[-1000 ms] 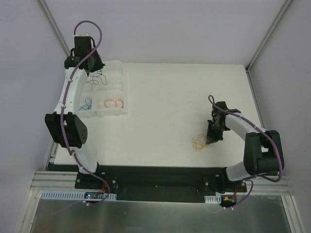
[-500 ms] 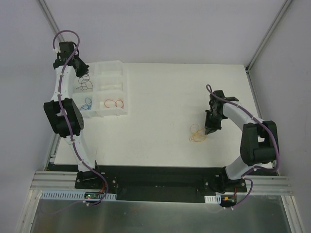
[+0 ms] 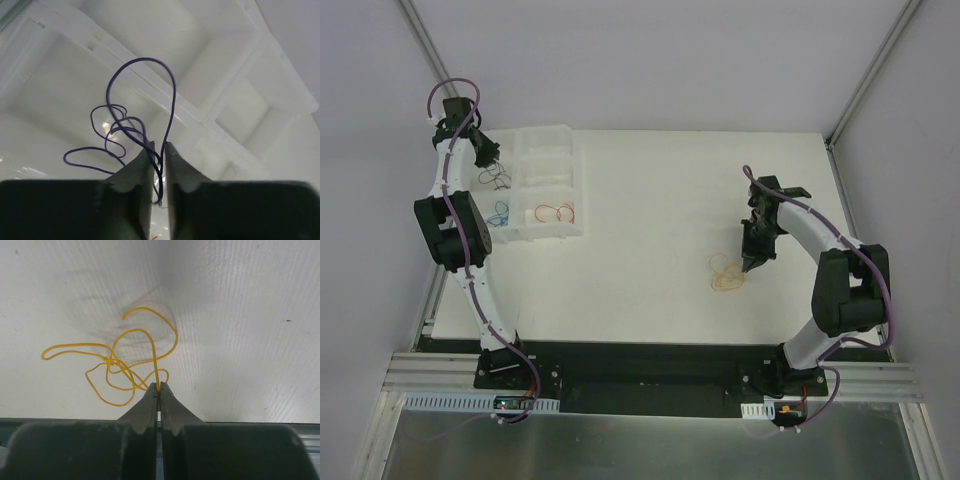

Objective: Untangle the cables

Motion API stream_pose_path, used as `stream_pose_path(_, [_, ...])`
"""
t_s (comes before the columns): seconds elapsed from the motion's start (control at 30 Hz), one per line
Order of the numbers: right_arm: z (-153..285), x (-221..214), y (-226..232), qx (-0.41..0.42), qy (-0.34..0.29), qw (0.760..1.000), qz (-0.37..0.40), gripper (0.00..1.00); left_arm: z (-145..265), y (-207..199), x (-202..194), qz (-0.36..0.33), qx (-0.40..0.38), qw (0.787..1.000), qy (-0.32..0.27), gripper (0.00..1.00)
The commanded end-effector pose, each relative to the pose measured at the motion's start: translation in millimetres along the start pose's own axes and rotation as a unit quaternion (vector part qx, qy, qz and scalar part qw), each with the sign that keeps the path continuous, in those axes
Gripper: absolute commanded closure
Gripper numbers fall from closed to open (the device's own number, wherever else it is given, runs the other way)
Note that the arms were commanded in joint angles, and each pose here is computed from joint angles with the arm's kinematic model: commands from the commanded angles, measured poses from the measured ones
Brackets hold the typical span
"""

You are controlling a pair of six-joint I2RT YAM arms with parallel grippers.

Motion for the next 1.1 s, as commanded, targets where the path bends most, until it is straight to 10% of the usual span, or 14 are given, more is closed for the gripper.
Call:
stream_pose_path(0.0, [13.9,0.2,0.7,-0.012,0.006,1.0,0.022,0.98,10.6,-10.8,10.5,0.014,-0.02,1.0,-0.016,0.71])
stream_pose_path(0.13, [10.4,2.1,5.5,0.004,0.01,1.0,0.027,0.98,23.1,-15.5,17.0,-0.001,-0.029,0.999,-0.033,0.39])
stream_pose_path(0.23, [6.2,4.3,12.7,0.015,0.013,0.999,0.037,0.98,40.5,-20.5,18.7,-0.014,-0.045,0.998,-0.037,0.34])
stream_pose_path(0.6, [4.6,20.8,86.3,0.075,-0.026,0.987,0.14,0.98,120.1,-21.3,-33.6,-0.096,-0.097,0.991,-0.001,0.3])
stream_pose_path(0.73, [-2.5,5.2,91.6,0.122,-0.069,0.982,0.13,1.0,144.9,-15.3,-85.3,-0.134,-0.129,0.98,0.065,0.54])
stream_pose_path(0.97, [-6.1,-8.0,100.1,0.176,-0.069,0.974,0.126,1.0,209.0,-4.8,-222.0,-0.249,-0.202,0.925,0.205,0.41])
stream_pose_path(1.07, [-6.4,-19.9,96.3,0.179,-0.081,0.971,0.137,1.0,226.1,-0.4,-280.3,-0.305,-0.264,0.869,0.288,0.36])
Point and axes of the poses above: each gripper's point midway between its finger pads, its own z axis back along the fingers, its own y axis along the line the jaws close on, x = y × z, the point moved 9 cm from there along z, back along the fingers, and after that the axes turned 15 degrees about z, right-handed, at the moved point
